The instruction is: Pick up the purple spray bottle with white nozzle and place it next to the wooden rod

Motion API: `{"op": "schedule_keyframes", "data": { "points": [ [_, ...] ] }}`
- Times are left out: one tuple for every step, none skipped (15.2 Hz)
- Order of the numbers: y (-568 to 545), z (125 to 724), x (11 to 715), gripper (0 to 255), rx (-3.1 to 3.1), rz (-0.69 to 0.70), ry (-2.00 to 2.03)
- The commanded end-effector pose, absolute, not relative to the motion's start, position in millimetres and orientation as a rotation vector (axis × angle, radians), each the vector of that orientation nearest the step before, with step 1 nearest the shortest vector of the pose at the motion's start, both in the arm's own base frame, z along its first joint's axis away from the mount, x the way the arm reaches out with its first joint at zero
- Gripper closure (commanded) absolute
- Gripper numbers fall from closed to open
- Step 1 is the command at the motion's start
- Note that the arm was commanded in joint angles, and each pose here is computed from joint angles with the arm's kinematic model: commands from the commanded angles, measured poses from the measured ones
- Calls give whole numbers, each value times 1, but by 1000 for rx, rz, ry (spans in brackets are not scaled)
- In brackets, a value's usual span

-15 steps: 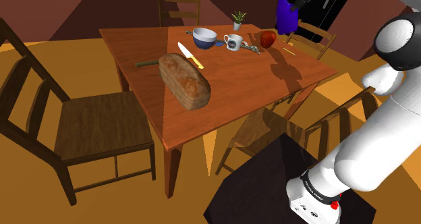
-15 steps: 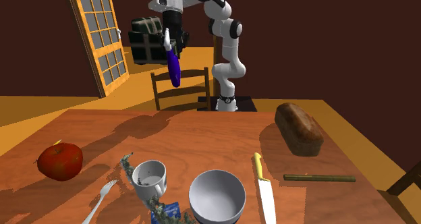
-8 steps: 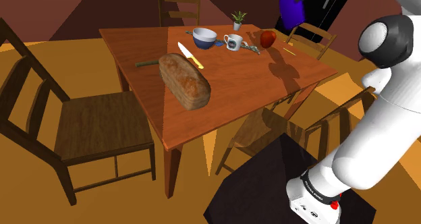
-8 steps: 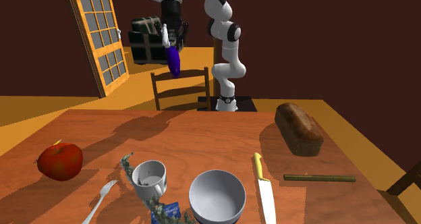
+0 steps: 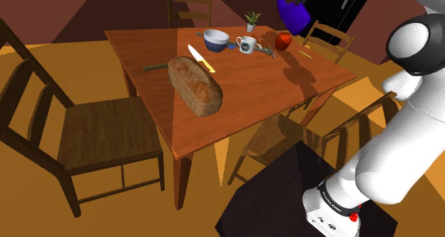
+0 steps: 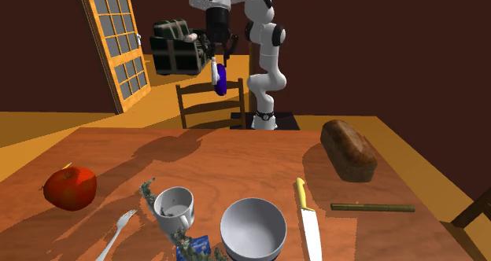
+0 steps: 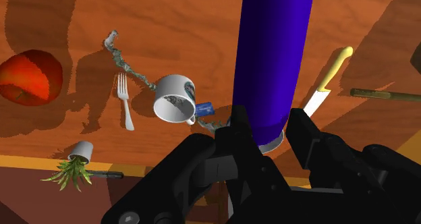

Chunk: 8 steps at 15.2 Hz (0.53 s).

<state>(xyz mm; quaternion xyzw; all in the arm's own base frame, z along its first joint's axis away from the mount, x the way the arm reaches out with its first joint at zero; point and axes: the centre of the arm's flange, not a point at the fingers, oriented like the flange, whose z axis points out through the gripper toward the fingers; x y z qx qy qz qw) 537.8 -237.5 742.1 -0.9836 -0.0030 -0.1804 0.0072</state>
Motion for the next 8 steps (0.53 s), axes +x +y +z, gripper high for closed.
{"op": "schedule_keyframes", "data": {
  "points": [
    [-218, 729, 550, 255, -3077, -566, -8],
    [-207, 724, 556, 255, -3077, -566, -8],
    [-197, 718, 562, 255, -3077, -566, -8],
    [-187, 712, 569, 255, -3077, -566, -8],
    [-177, 707, 575, 255, -3077, -566, -8],
    [-167, 701, 581, 255, -3077, -566, -8],
    [-156, 696, 587, 255, -3077, -566, -8],
    [-146, 690, 593, 255, -3077, -566, -8]
  ]
}}
